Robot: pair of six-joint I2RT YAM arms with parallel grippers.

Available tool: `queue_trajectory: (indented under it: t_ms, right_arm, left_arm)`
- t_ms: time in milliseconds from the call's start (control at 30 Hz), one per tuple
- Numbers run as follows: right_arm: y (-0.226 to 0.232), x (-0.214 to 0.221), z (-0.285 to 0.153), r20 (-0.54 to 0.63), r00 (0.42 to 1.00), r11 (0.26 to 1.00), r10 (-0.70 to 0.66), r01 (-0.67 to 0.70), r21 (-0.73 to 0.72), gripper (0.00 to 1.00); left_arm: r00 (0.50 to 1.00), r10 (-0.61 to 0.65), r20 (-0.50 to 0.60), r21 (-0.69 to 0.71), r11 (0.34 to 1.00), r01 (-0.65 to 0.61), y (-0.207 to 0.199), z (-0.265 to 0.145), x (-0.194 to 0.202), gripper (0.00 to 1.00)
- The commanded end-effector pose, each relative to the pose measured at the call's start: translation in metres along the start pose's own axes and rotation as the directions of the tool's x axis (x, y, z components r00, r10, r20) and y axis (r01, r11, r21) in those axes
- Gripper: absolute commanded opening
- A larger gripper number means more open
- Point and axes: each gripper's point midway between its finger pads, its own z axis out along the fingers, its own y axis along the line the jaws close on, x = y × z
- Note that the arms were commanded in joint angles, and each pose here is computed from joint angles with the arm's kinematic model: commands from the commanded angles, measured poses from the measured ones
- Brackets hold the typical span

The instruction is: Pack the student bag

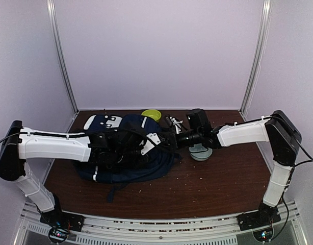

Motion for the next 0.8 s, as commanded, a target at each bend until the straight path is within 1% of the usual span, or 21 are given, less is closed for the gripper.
queue_trajectory:
  t_ms: [0,100,200,267,333,433,533,600,667,700,733,767]
  right_arm:
    - [-0.055,-0.024,-0.035,0.054,0.998,0.968,-0.031,0.017,0.251,0.00]
    - [-0.076,-0.032,-0.044,0.021,0.996,0.924,-0.082,0.068,0.377,0.00]
    - [-0.096,-0.053,-0.056,0.018,0.995,0.876,-0.098,0.078,0.476,0.00]
    - [-0.106,-0.074,-0.070,0.064,0.991,0.850,-0.116,0.066,0.523,0.00]
    - [-0.110,-0.091,-0.079,0.081,0.986,0.827,-0.146,0.077,0.557,0.00]
    - [-0.112,-0.108,-0.081,0.063,0.978,0.797,-0.199,0.124,0.591,0.00]
    - [-0.119,-0.120,-0.078,0.034,0.975,0.770,-0.221,0.152,0.620,0.00]
    - [-0.119,-0.124,-0.072,0.021,0.974,0.775,-0.228,0.168,0.609,0.00]
    - [-0.108,-0.118,-0.056,-0.004,0.973,0.822,-0.230,0.196,0.534,0.00]
    - [-0.099,-0.109,-0.045,-0.028,0.970,0.840,-0.242,0.224,0.494,0.00]
    - [-0.089,-0.098,-0.035,-0.060,0.962,0.851,-0.266,0.264,0.453,0.00]
    - [-0.078,-0.087,-0.025,-0.091,0.953,0.862,-0.288,0.299,0.410,0.00]
  left_arm:
    - [0.986,0.064,-0.156,0.027,0.998,-0.061,-0.005,-0.032,0.056,0.00]
    - [0.986,0.075,-0.148,0.114,0.992,-0.058,-0.024,-0.046,0.067,0.00]
    - [0.988,0.106,-0.112,0.200,0.976,-0.082,-0.047,-0.058,0.073,0.00]
    - [0.989,0.119,-0.091,0.213,0.972,-0.097,-0.053,-0.066,0.075,0.00]
    - [0.991,0.110,-0.074,0.219,0.971,-0.091,-0.053,-0.073,0.076,0.00]
    - [0.993,0.105,-0.052,0.229,0.969,-0.091,-0.052,-0.083,0.078,0.00]
    - [0.994,0.100,-0.047,0.240,0.967,-0.086,-0.051,-0.090,0.083,0.00]
    - [0.995,0.092,-0.040,0.247,0.966,-0.079,-0.052,-0.094,0.086,0.00]
    - [0.997,0.071,-0.040,0.226,0.972,-0.060,-0.048,-0.094,0.089,0.00]
    - [0.999,0.042,-0.034,0.187,0.982,-0.035,-0.042,-0.094,0.087,0.00]
    - [1.000,0.000,-0.023,0.142,0.990,0.003,-0.033,-0.095,0.085,0.02]
    - [0.999,-0.050,0.000,0.096,0.994,0.049,-0.024,-0.097,0.081,0.27]
